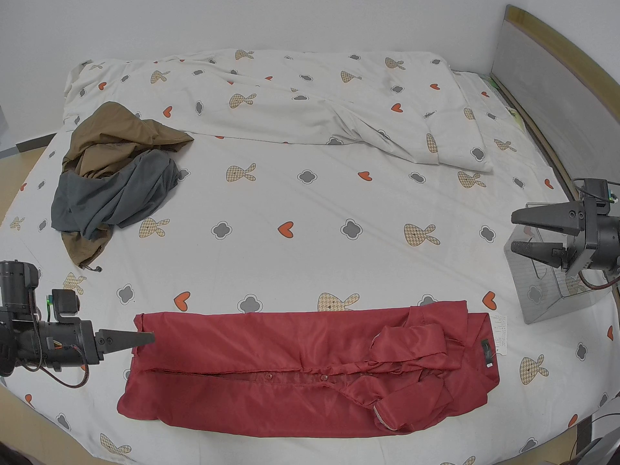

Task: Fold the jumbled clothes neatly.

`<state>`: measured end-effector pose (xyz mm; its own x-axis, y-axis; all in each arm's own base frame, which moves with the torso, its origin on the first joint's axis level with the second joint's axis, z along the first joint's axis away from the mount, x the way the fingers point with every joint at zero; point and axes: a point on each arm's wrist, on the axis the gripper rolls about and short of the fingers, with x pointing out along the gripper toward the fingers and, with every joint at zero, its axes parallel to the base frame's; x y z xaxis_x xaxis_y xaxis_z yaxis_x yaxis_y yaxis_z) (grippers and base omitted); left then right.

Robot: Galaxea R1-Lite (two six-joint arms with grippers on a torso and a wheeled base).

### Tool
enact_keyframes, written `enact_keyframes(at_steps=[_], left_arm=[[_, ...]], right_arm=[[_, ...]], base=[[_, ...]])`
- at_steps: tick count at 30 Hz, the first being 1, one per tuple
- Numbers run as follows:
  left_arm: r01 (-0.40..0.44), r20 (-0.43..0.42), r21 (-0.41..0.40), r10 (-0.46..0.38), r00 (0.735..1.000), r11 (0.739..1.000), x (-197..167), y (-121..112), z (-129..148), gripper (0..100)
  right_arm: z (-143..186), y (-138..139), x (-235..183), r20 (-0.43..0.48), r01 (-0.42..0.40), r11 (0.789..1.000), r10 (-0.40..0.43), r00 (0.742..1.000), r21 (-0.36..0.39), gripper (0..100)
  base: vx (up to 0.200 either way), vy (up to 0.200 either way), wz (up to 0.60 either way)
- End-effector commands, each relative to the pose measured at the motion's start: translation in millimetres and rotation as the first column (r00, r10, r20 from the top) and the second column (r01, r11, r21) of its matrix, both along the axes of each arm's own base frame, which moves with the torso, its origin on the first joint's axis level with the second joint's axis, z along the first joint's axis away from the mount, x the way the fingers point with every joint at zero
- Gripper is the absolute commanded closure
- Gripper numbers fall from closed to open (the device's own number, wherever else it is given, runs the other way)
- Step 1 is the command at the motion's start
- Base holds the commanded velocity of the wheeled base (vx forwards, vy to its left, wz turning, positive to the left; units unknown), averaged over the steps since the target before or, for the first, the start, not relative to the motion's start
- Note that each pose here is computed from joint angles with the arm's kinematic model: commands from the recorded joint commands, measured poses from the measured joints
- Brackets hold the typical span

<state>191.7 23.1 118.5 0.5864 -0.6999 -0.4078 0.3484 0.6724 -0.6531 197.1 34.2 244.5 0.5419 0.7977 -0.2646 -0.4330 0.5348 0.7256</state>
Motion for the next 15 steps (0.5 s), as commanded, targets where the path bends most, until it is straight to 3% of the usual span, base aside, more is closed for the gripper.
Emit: enact_keyframes(at_steps=[1,9,15], left_arm=[[-0.049,-0.176,-0.069,0.037,0.984,0.996,20,51,-85,0],[-0.079,-0.185,-0.080,0.063,0.981,0.994,25,61,-98,0],[-0.138,-0.168,-0.072,0.125,0.978,0.988,36,85,-110,0]], right_arm=[[3,0,-5,0.018,-0.004,1.000,0.004,1.000,0.002,0],[3,0,-4,0.018,-0.003,1.000,0.003,1.000,0.002,0],[2,0,-3,0.010,-0.003,1.000,0.003,1.000,0.002,0]], base=[[0.000,0.000,0.00],[0.000,0.000,0.00],[0.000,0.000,0.00]])
